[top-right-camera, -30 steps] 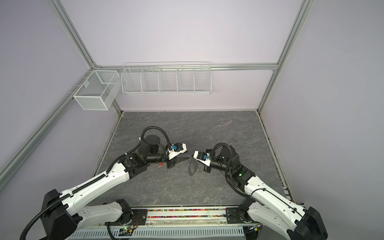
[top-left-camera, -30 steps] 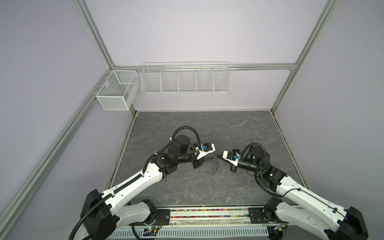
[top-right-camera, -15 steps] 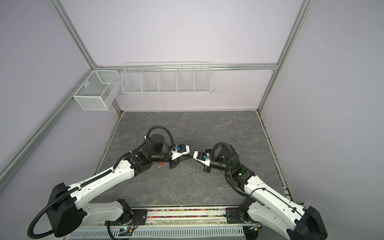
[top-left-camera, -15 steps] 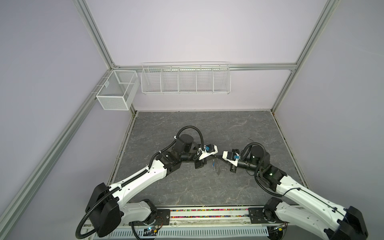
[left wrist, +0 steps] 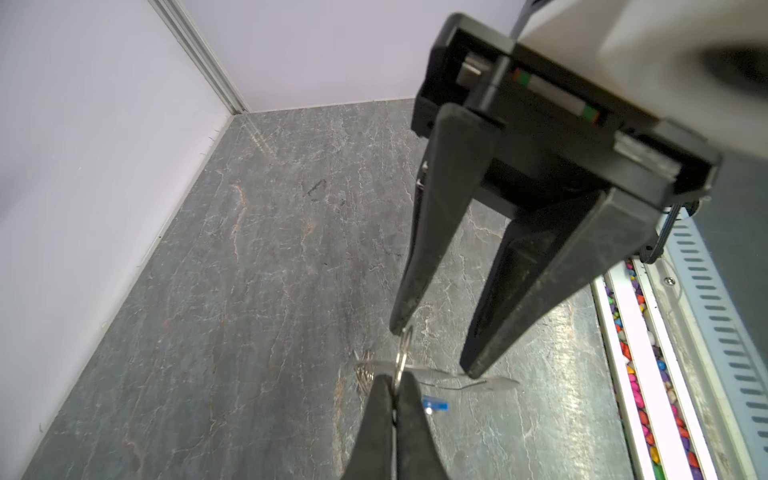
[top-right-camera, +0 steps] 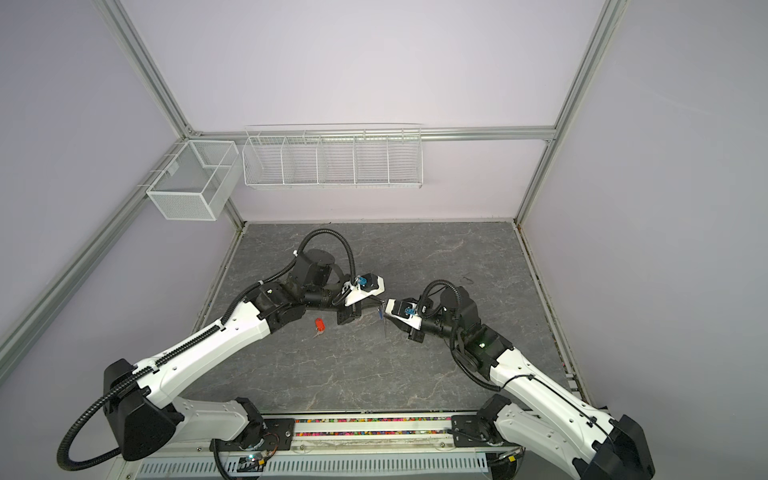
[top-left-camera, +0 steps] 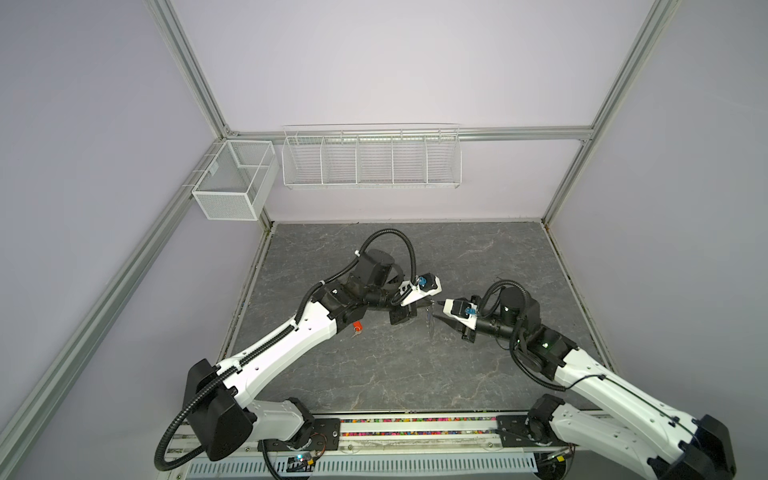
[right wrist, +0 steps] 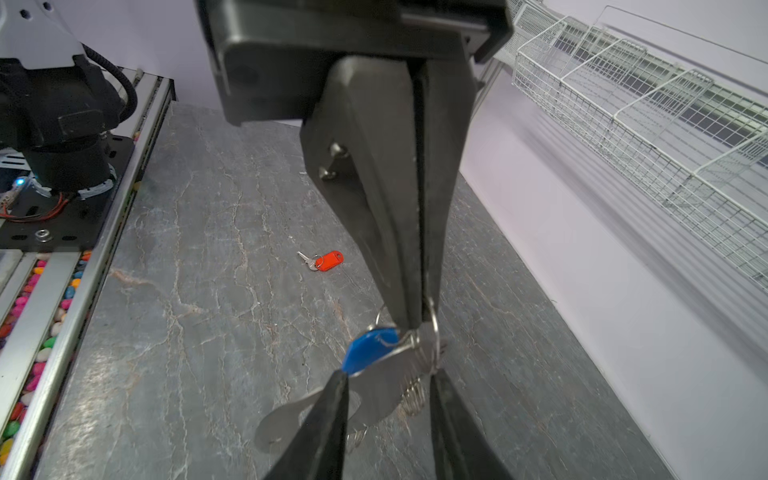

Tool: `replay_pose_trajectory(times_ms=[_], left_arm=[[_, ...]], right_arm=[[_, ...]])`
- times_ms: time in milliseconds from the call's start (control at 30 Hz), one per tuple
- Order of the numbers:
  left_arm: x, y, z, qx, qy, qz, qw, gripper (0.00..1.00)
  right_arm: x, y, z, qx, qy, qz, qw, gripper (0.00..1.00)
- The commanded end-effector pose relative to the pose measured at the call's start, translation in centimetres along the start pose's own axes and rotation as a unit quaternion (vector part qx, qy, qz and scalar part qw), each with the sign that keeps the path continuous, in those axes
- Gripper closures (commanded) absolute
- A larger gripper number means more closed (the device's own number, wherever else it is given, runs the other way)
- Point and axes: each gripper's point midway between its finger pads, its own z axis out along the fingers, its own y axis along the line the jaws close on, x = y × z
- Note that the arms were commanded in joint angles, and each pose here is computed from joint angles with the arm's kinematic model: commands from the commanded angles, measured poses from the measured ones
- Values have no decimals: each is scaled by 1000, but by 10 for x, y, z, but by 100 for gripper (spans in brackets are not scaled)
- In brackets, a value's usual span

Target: Put the keys on the keyring

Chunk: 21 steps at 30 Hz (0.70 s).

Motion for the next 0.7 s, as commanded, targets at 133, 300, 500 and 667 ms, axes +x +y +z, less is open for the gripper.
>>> replay_pose_trajectory(times_ms=[133, 300, 500, 667], left_arm=[[23, -9, -14, 26, 133, -33, 990, 100], [21, -11, -11, 32, 167, -53, 984, 100], [16, -14, -6, 40, 186, -62, 980, 100], [11, -16, -5, 47, 196, -73, 977, 100]], right_arm=[[-15, -14, -5, 28, -14, 38, 999, 71], [-17, -18, -1, 52, -13, 23, 998, 70], [-14, -10, 14, 44, 7, 5, 999, 70], [-11, -14, 19, 69, 17, -9, 997, 73]])
